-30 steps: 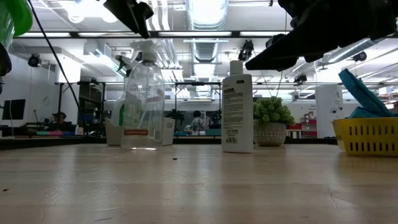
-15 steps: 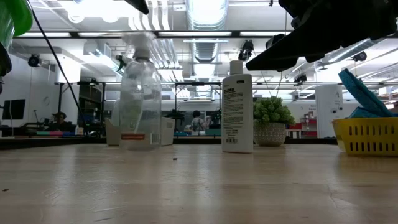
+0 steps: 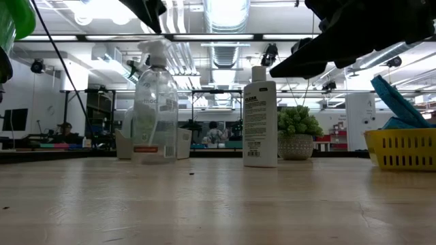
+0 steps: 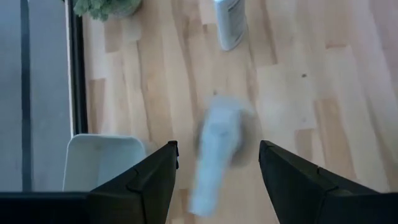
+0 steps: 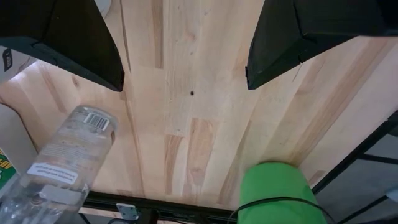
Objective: Pick & Place Kitchen Items
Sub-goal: Put the transparent spray bottle into the gray bin
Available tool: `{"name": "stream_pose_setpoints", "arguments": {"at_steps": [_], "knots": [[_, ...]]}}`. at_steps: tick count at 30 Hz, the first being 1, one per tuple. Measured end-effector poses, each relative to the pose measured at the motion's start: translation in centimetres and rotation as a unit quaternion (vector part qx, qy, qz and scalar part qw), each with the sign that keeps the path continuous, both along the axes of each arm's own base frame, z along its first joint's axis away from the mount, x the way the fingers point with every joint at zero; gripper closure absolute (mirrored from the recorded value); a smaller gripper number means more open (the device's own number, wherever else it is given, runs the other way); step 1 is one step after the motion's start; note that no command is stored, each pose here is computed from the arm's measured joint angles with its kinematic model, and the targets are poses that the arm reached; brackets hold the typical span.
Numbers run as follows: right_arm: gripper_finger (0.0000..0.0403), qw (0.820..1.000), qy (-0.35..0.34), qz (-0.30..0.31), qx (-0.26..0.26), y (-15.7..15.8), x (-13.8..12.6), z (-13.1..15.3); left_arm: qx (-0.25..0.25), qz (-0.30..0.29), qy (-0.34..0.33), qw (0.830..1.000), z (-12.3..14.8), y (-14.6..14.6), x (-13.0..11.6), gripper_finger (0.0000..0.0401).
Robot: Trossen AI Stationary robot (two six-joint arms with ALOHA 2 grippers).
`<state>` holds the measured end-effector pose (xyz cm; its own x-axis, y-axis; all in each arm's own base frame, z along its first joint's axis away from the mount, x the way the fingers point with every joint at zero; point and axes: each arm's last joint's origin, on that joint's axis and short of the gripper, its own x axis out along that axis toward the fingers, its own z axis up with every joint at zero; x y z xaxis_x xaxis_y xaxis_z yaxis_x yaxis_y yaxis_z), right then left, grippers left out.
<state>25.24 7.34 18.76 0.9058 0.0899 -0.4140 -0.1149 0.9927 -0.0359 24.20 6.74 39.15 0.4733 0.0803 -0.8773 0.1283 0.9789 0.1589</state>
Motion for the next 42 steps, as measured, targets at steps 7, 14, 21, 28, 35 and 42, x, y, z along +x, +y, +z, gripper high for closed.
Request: {"name": "stream_pose_setpoints", "arguments": {"at_steps": [7, 14, 21, 28, 35, 42], "knots": [[0.0069, 1.000, 0.002, 0.000, 0.000, 0.0, 0.0, 0.0, -0.005, 0.020, 0.025, 0.999, -0.9, 1.5, 0.4, 0.0171], [0.0069, 1.000, 0.005, 0.000, -0.001, 0.0, 0.0, -0.1, -0.001, 0.021, 0.014, 1.000, -1.0, 1.7, 0.8, 0.0124], [0.0069, 1.000, 0.005, 0.000, -0.001, 0.0, 0.0, -0.1, -0.019, 0.058, 0.003, 0.998, -0.9, 1.7, 1.0, 0.0082], [0.0069, 1.000, 0.006, 0.001, -0.002, 0.0, 0.0, -0.1, -0.019, 0.056, 0.006, 0.998, -1.0, 1.7, 0.9, 0.0023], [0.0069, 1.000, 0.005, 0.001, -0.002, 0.0, 0.0, -0.1, -0.013, 0.034, 0.028, 0.999, -1.2, 1.6, 0.6, 0.0014], [0.0069, 1.000, 0.005, 0.001, -0.002, 0.0, 0.0, -0.1, -0.016, 0.033, 0.038, 0.999, -1.8, 1.6, 0.8, 0.0015]]}}
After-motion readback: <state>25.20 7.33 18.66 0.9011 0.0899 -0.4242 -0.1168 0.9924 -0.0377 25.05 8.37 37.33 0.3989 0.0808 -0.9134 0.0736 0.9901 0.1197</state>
